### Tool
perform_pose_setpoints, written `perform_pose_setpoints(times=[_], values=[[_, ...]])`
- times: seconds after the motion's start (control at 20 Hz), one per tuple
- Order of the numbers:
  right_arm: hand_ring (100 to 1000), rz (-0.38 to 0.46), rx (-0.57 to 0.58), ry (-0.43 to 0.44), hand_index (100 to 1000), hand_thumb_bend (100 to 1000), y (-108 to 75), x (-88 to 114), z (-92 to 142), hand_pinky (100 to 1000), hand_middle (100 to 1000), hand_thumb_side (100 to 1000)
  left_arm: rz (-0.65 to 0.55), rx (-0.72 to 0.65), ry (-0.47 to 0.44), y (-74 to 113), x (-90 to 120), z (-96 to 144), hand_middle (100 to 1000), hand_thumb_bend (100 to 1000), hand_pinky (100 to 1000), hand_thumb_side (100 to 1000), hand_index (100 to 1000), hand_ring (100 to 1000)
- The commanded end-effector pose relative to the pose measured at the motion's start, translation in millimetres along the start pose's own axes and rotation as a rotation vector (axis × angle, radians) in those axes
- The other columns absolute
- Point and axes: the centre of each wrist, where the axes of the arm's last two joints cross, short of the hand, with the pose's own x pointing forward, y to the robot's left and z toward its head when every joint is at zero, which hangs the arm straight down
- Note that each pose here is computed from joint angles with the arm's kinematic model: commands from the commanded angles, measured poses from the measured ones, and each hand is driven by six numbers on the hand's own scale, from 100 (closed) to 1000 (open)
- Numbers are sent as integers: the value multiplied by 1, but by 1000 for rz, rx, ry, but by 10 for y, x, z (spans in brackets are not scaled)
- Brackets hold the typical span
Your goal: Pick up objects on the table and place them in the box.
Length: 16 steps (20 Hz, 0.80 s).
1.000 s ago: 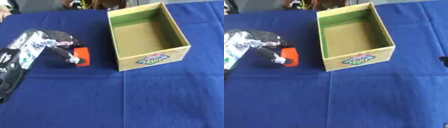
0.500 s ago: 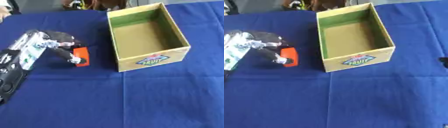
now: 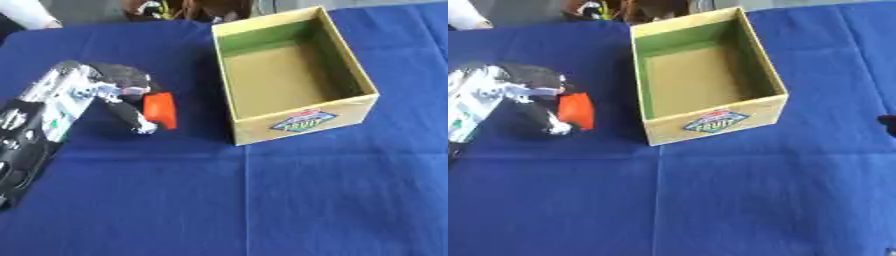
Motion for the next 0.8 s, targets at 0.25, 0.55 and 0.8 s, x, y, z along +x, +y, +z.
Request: perform_pose_setpoints(times=[0.25, 0.55, 0.8], values=[[959, 0, -5, -18, 932, 100, -5, 44, -27, 817, 637, 972, -97, 18, 0, 121, -10, 120, 492, 120, 372, 506, 803, 515], [959, 5, -1, -14, 932, 100, -5, 41, -20, 818, 637, 971, -90, 102, 38, 158, -4, 144, 474, 100, 344, 446, 784, 493], [960, 8, -2, -11, 932, 100, -10, 38, -15, 818, 637, 971, -103, 163, 66, 264, 10, 226, 460, 100, 327, 421, 759, 479]])
